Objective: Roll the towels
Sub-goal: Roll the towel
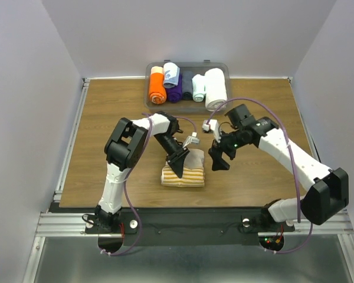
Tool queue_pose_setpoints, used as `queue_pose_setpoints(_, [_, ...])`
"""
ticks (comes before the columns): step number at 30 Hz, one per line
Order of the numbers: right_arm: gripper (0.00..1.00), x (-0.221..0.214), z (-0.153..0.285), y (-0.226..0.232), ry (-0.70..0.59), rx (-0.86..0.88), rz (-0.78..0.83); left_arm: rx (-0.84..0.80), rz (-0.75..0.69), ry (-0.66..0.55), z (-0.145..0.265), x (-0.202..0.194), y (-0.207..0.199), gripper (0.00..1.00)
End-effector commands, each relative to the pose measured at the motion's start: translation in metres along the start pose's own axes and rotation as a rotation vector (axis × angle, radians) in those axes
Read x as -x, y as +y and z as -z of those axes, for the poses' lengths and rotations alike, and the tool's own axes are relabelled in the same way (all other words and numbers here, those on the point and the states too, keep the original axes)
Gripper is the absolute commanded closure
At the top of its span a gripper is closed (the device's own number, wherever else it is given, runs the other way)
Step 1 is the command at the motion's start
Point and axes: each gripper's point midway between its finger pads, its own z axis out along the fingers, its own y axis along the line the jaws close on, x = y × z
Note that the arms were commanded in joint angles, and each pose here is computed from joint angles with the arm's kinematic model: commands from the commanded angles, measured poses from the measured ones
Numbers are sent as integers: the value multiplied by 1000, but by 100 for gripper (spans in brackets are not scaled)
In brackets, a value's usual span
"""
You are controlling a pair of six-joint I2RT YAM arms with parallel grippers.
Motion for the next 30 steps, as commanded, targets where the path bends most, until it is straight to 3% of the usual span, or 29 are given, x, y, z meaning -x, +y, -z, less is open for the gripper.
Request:
queue_pose_setpoints(1, [0,13,-20,-8,36,-149,141,51,-20,63,2,-13,37,73])
queue_pose_setpoints(8, [0,24,-79,3,109,-250,292,73,2,79,4,-12,48,73])
queue_pose_setpoints(17, [1,13,-128,19,178,-246,394,76,1,71,5,-9,49,72])
queue_pose_setpoints(21, [11,1,-139,22,212,-217,399,77,-2,63,7,-7,48,72])
queue_pose_setpoints(23, [38,-8,-144,25,230,-186,389,81,-2,55,9,-5,48,72])
queue_pose_setpoints(24, [65,-20,-146,27,248,-165,379,89,-4,47,13,-3,49,72])
queue_pose_setpoints(27, [99,-35,-143,41,208,-13,308,116,-22,18,26,3,42,72])
queue_pose_setpoints(30, [99,-38,-137,49,164,72,280,152,-69,-56,49,15,23,69])
